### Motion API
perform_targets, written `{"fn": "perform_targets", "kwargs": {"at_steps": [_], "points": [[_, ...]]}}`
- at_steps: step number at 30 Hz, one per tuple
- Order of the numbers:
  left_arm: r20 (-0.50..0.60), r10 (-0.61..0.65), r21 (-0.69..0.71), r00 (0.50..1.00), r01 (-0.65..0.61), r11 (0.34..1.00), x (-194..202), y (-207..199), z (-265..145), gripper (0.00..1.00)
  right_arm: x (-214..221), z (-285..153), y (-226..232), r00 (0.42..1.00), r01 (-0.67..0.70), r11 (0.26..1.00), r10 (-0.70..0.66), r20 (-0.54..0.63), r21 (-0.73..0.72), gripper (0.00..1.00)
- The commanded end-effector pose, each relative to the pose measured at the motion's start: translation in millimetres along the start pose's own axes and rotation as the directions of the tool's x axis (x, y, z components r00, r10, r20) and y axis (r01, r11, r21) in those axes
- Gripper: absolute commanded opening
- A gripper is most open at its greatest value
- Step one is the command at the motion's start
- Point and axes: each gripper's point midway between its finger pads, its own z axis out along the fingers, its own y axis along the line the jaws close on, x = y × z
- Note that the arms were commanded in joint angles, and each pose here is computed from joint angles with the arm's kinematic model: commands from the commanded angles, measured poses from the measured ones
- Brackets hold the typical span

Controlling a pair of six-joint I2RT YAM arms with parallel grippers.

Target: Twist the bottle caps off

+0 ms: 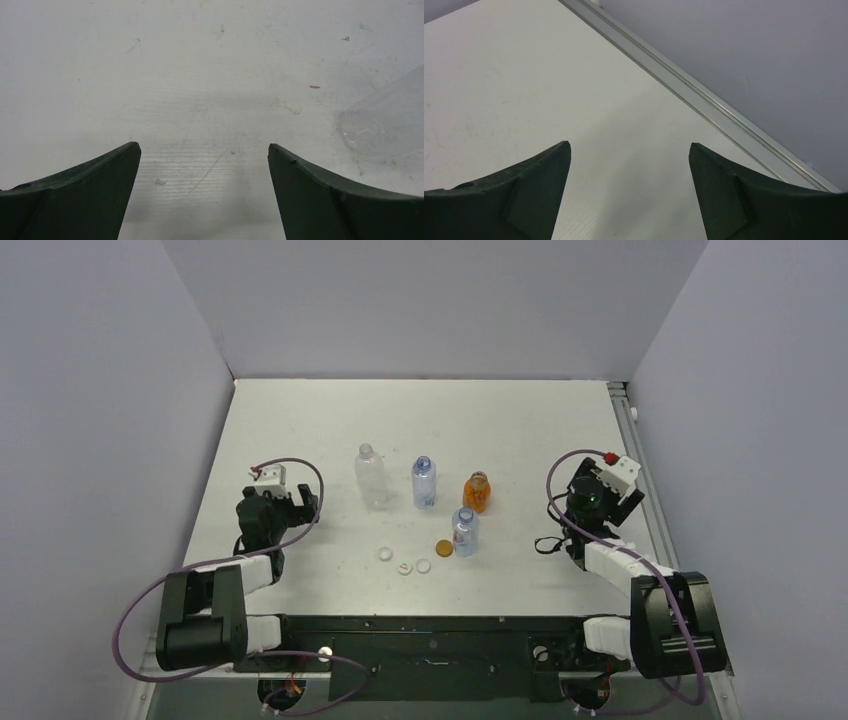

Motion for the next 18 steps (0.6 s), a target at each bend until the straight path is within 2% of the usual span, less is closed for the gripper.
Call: {"fn": "perform_targets", "kwargs": {"at_steps": [1,2,3,4,6,7,11,14,17,18], "points": [[0.289,-0.004,0.012,0.957,0.001,1.000,-61,-1,7,0.97,-24,6,13,0.989,-0.085,0.995,0.091,0.116,-0.055,0.83],[0.264,-0.005,0.010,0.965,0.003,1.000,-45,0,8,0.97,-20,7,12,0.989,-0.084,0.995,0.089,0.114,-0.049,0.83],[0.319,0.007,0.015,0.948,-0.013,1.000,-55,-3,6,0.97,-20,6,10,0.985,-0.100,0.994,0.106,0.134,-0.052,0.83],[0.299,0.020,0.026,0.954,-0.029,0.999,-41,-6,6,0.97,-18,6,12,0.984,-0.099,0.993,0.107,0.140,-0.062,0.83],[0.331,0.038,0.036,0.943,-0.053,0.998,-51,-11,6,0.97,-15,4,16,0.986,-0.076,0.993,0.088,0.142,-0.086,0.83],[0.265,0.036,0.011,0.963,-0.041,0.999,-37,-7,11,0.97,-17,4,21,0.987,-0.054,0.994,0.067,0.144,-0.095,0.83],[0.219,0.075,-0.048,0.973,-0.066,0.997,-39,-8,26,0.97,-14,7,29,0.991,-0.034,0.993,0.048,0.123,-0.115,0.83],[0.237,0.073,-0.043,0.969,-0.065,0.997,-42,-10,24,0.97,-11,5,26,0.991,-0.035,0.993,0.049,0.124,-0.116,0.83],[0.235,0.072,-0.046,0.969,-0.063,0.997,-42,-10,24,0.97,-8,-4,32,0.981,-0.032,0.977,0.072,0.183,-0.213,0.84],[0.237,0.073,-0.046,0.969,-0.063,0.997,-42,-10,24,0.97,-6,-9,27,0.978,-0.020,0.981,0.060,0.200,-0.193,0.84]]}}
